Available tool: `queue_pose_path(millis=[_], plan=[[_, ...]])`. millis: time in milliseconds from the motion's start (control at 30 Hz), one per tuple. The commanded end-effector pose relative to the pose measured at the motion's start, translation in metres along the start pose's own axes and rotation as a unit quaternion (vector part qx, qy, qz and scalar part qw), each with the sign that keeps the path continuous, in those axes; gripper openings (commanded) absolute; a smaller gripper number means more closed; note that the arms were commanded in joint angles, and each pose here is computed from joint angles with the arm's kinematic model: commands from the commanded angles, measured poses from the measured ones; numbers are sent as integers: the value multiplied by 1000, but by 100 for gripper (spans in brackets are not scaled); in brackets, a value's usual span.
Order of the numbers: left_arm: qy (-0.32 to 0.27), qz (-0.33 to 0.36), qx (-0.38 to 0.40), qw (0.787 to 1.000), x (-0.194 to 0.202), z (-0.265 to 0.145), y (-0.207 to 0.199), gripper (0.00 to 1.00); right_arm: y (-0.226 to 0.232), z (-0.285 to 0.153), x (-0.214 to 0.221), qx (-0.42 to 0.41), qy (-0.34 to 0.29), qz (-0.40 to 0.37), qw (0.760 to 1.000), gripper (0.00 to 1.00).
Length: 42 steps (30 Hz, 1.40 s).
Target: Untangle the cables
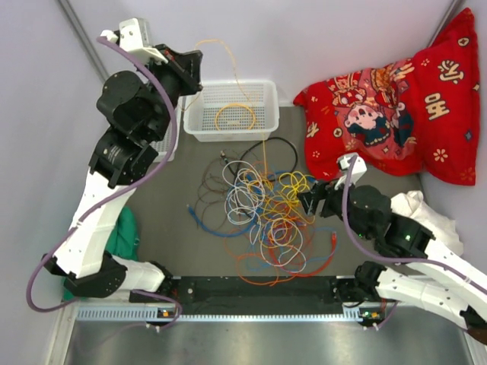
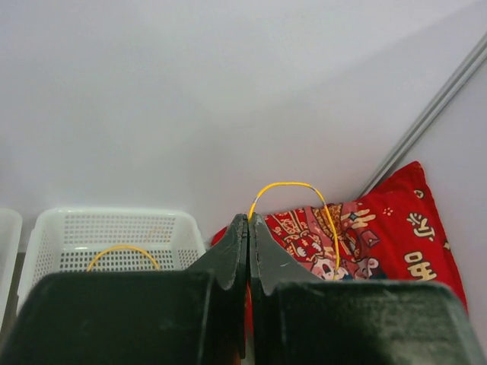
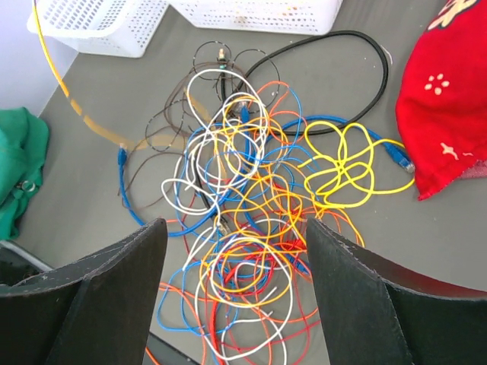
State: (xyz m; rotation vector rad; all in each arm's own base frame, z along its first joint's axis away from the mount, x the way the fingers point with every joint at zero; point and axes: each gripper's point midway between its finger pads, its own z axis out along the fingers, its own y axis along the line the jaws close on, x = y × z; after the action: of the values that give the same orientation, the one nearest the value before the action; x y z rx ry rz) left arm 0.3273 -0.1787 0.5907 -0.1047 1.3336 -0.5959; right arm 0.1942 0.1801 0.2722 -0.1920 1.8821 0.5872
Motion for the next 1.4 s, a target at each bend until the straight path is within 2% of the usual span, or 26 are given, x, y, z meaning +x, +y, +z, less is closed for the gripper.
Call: queue_pose_path(millis=[0,167,300,400,500,667,833,867,933,967,1067,1200,1233,1267,1300,1333,1367], plan=[[-3,8,-21,1000,1,8,8,0,8,8,-9,-11,-28,2,1000,73],[0,-7,6,1000,0,9,-4,0,13,27,0,-15,-34,-3,999,76],[8,-14,22,1000,2,9,-11,0,35,49,-4,-47,-39,-5,998,78],[16,-17,27,999,5,7,-12,0,60,54,-28,-93,-78,2,993,78],[21,-18,31,999,7,6,-13,0,70,70,-50,-86,-112,-5,990,78],[20,-16,40,999,4,0,-15,0,75,112,-70,-38,-123,-23,991,77],[28,-18,42,999,7,-6,-14,0,90,134,-81,-65,-135,-10,989,72],[31,-19,40,999,10,-6,-13,0,93,135,-86,-67,-140,-2,988,62],[34,-24,39,998,13,-10,-11,0,89,148,-78,-50,-120,-4,991,51],[35,-27,40,998,15,-11,-10,0,87,151,-83,-42,-119,0,992,35],[39,-31,35,998,21,-19,-5,0,75,154,-81,-12,-102,-7,995,0],[54,-33,0,998,42,-31,16,0,83,114,-131,-39,-153,-14,987,0],[77,-35,-15,996,68,-31,26,0,87,99,-149,-48,-169,-12,984,0],[82,-38,-24,996,76,-33,32,1,91,84,-170,-53,-172,-18,983,0],[88,-44,-28,995,84,-38,36,4,97,74,-183,-64,-175,-23,982,0],[118,-49,-41,991,117,-41,47,9,101,65,-195,-70,-178,-26,981,0],[121,-56,-42,990,128,-42,50,26,105,48,-215,-76,-182,-32,980,0]])
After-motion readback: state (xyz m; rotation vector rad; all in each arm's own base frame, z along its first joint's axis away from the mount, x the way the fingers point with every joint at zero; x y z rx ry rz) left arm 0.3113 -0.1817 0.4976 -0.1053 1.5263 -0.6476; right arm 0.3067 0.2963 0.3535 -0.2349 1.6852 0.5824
